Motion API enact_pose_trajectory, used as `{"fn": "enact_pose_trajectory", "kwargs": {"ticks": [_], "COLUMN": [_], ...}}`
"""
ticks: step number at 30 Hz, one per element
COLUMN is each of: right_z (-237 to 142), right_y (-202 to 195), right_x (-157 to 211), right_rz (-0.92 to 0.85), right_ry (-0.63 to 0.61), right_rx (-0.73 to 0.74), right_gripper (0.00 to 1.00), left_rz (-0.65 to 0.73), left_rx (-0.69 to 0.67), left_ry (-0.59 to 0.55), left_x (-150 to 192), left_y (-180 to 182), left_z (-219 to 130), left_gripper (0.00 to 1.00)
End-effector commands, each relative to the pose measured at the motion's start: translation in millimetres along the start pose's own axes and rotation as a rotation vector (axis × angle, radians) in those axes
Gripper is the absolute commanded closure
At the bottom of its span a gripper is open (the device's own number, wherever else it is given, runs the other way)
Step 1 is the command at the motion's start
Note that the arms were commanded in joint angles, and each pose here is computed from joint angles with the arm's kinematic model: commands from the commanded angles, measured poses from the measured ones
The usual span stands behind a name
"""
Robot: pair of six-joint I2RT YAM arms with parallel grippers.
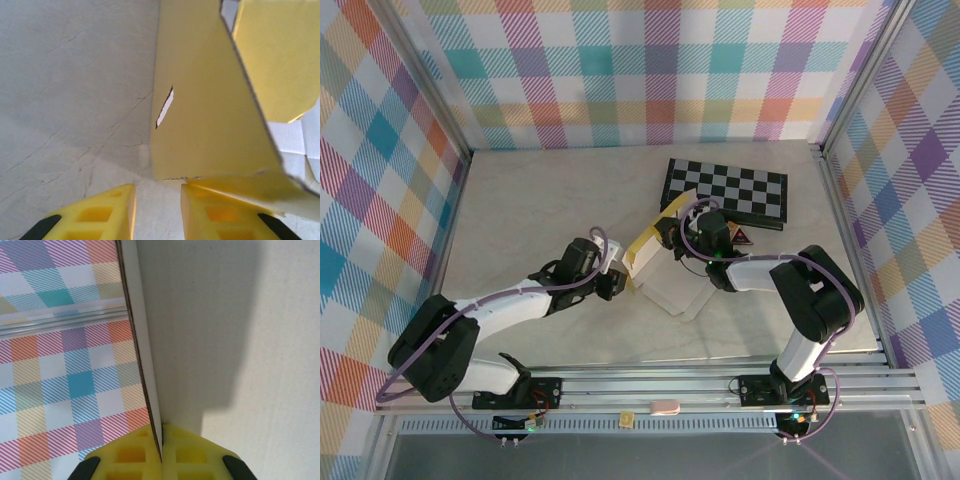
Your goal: Fold the paper box
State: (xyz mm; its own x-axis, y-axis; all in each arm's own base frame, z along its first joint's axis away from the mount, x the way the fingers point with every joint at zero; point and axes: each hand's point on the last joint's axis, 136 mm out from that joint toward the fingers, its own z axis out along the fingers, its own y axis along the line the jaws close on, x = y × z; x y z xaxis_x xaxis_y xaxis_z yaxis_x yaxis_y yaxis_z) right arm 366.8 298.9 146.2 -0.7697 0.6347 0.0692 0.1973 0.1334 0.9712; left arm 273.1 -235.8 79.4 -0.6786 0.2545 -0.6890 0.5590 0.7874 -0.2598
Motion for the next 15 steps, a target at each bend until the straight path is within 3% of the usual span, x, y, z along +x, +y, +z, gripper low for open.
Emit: {"fn": "enact_pose_trajectory", "kwargs": {"ticks": [1, 15], "right_z": [0, 3], "right_y": [-31, -30], "right_x": [3, 1], "right_rz": [0.057, 0.081], "right_ry": [0.018, 0.023], "right_rx": [0.095, 0.102], "right_gripper": [1.0, 1.0], "left_rz": [0.032, 0.053], "left_rx": [0.013, 0.001], "left_ry": [-0.068, -0.11], "left_x": [-25, -36], "left_y": [-12, -22], "left_z": [3, 5], "left_gripper": [0.69, 0.56]}}
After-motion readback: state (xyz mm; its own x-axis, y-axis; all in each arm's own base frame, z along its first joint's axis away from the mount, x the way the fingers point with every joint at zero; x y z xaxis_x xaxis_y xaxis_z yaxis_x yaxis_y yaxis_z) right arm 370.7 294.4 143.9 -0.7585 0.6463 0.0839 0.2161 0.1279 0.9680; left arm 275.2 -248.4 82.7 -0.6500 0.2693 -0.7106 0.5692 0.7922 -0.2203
